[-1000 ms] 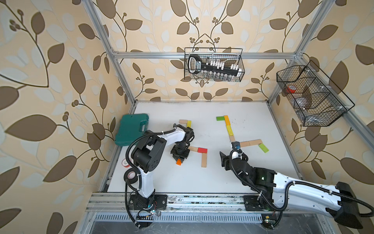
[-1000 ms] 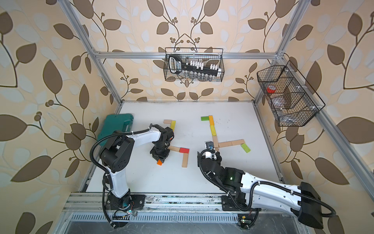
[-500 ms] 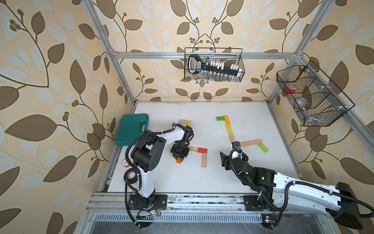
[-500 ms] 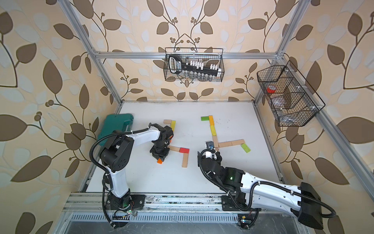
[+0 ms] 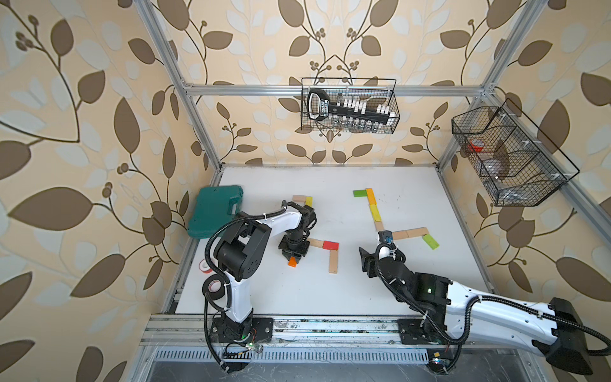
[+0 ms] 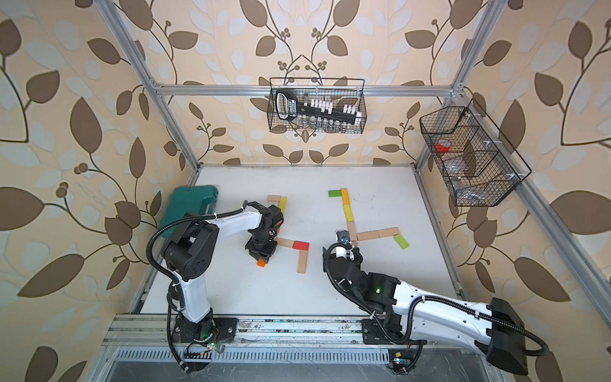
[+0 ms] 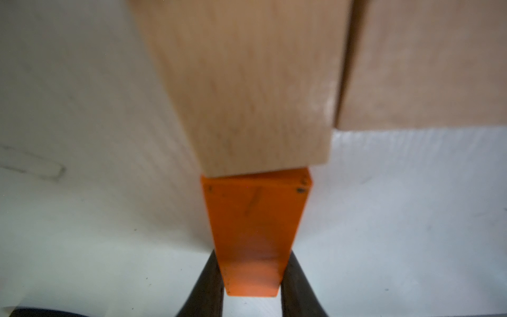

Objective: Assemble a giraffe with building blocks
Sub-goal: Assemble the building block at the center of the board.

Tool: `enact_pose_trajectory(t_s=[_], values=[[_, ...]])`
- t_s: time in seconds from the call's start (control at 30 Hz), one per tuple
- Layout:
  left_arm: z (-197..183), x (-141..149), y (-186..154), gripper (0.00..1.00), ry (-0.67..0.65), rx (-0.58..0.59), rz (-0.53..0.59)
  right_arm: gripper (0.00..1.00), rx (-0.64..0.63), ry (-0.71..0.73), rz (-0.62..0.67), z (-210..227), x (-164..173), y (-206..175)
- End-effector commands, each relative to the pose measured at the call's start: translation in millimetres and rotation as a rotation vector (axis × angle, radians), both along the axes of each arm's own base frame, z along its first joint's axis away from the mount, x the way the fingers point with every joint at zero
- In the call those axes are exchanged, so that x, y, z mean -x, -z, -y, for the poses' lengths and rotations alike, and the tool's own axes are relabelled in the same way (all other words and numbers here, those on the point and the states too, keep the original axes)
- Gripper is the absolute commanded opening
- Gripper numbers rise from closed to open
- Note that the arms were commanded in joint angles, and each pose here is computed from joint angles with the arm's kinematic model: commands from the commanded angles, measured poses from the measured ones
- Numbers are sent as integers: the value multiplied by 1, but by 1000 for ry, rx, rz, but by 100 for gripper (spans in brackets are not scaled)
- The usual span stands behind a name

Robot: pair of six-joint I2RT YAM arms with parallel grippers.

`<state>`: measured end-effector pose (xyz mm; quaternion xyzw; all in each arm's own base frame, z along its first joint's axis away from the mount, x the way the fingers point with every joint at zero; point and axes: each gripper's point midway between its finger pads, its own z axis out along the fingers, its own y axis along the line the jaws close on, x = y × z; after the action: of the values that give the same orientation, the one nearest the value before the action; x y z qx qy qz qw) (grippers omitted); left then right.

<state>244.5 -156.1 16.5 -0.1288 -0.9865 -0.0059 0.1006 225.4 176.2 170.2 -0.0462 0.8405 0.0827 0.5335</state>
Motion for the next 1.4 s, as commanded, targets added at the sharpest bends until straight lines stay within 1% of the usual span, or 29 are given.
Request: enact_pose_trajectory(t_s=[0.0,0.43,0.63,0.73,0.83,0.97,1.13,1.23,1.37], values=[[-3,-10,-6,26,0,-10,22,74,8,-1,-3,2,0,6],[-4,-11,-7,36,-5,-11,26,75,7,-1,-6,1,-1,7],[-4,-13,-11,45,-4,-9,41,75,7,-1,-7,2,-1,7],[-3,-15,-16,48,-7,-3,60,74,9,-2,-7,2,-1,7],[-2,-21,-27,51,-8,14,105,75,9,-4,-8,1,-1,6],[0,-30,-61,57,-10,54,212,74,15,-6,-9,1,-1,3],[-9,-37,-119,65,-12,82,406,75,32,-3,-2,1,-2,-9],[-23,-40,-162,68,-33,94,582,75,34,7,8,3,-3,-15],[-51,-48,-213,75,-129,65,860,76,29,30,32,7,-7,-25]])
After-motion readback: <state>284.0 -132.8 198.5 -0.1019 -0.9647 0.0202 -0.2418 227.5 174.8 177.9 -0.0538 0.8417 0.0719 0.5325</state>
